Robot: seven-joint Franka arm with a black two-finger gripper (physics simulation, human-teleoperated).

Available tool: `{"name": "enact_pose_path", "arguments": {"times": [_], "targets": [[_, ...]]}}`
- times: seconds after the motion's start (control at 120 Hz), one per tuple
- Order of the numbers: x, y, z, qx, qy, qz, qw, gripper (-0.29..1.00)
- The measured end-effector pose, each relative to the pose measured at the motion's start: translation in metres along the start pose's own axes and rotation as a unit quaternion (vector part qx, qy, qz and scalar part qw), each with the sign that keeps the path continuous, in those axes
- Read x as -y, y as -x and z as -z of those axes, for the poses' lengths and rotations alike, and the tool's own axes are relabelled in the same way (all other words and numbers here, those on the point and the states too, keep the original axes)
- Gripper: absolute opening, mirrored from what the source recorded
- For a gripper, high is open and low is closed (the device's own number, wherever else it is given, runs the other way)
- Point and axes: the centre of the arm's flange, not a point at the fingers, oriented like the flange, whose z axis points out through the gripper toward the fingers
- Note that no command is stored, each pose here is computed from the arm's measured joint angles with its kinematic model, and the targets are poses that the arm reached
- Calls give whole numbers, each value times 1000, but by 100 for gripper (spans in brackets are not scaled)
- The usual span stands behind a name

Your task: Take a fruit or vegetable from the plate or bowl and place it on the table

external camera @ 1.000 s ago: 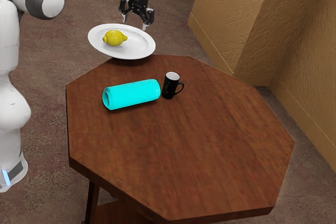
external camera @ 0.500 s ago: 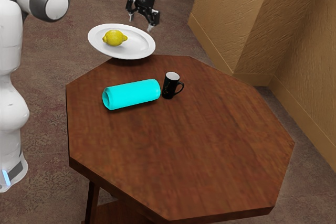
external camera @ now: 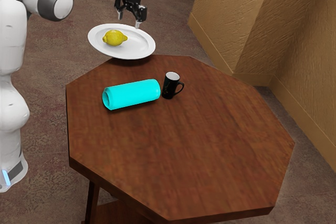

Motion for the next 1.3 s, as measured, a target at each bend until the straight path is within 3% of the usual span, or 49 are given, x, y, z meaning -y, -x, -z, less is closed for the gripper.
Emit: {"name": "enact_pose_path", "arguments": {"times": [0.317,1.3], "targets": [[-3,2,-25,44,8,-52,998,70],[6,-1,-54,86,-45,-136,986,70]]}}
